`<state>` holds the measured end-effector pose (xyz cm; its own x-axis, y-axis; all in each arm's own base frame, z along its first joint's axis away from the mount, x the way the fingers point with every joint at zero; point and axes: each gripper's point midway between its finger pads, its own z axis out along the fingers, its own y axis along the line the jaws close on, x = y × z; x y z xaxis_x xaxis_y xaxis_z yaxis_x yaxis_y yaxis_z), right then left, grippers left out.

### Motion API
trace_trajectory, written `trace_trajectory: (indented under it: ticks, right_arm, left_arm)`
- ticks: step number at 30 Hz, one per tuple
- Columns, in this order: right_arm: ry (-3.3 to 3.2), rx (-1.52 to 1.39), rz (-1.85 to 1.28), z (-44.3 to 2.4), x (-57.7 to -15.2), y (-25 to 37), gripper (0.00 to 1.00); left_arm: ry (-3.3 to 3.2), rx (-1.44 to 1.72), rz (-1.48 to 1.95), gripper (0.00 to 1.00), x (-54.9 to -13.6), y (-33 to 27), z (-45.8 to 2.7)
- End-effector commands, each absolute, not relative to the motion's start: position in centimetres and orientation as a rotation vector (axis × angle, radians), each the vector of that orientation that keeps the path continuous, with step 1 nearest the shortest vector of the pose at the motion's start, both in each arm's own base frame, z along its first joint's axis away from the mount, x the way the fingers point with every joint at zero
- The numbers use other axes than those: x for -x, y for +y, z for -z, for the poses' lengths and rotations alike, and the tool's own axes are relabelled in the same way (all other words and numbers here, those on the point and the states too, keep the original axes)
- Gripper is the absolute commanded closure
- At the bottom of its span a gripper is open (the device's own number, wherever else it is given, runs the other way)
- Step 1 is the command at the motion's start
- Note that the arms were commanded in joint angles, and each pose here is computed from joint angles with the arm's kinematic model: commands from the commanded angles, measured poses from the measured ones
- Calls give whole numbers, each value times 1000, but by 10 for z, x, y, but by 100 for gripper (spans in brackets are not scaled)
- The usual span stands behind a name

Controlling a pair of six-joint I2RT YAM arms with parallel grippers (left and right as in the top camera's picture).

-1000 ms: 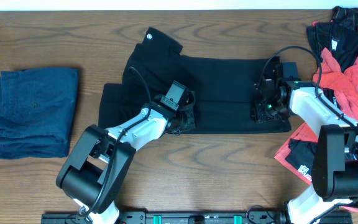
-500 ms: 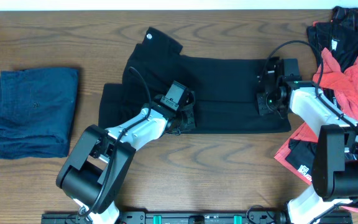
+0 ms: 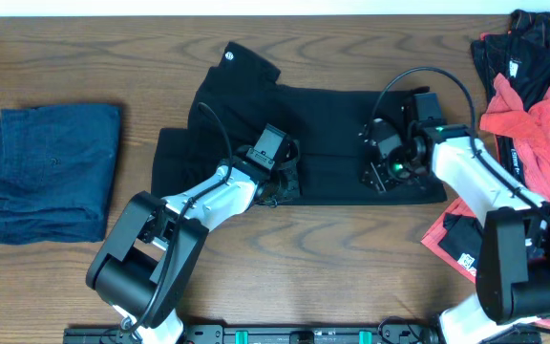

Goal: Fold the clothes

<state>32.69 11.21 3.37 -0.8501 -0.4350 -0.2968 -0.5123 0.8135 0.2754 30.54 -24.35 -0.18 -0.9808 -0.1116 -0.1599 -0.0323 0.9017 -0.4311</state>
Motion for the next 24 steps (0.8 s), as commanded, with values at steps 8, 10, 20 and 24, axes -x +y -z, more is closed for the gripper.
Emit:
trace_trajectory:
  ticks: [8,10,20,24]
  right_arm:
    - [2676,944,-700,-35,-312,161,54]
    - [2669,962,-702,-33,-311,168,54]
    - [2679,959,-609,-14,-322,175,53]
    - [2693,956,-551,-10,-325,169,49]
  left_arm:
    - [3036,146,531,91,-270,-221,41]
    - [3036,146,531,91,-270,-221,41]
    - [3036,146,531,91,-270,-221,41]
    - [3036,146,531,90,-270,-221,41]
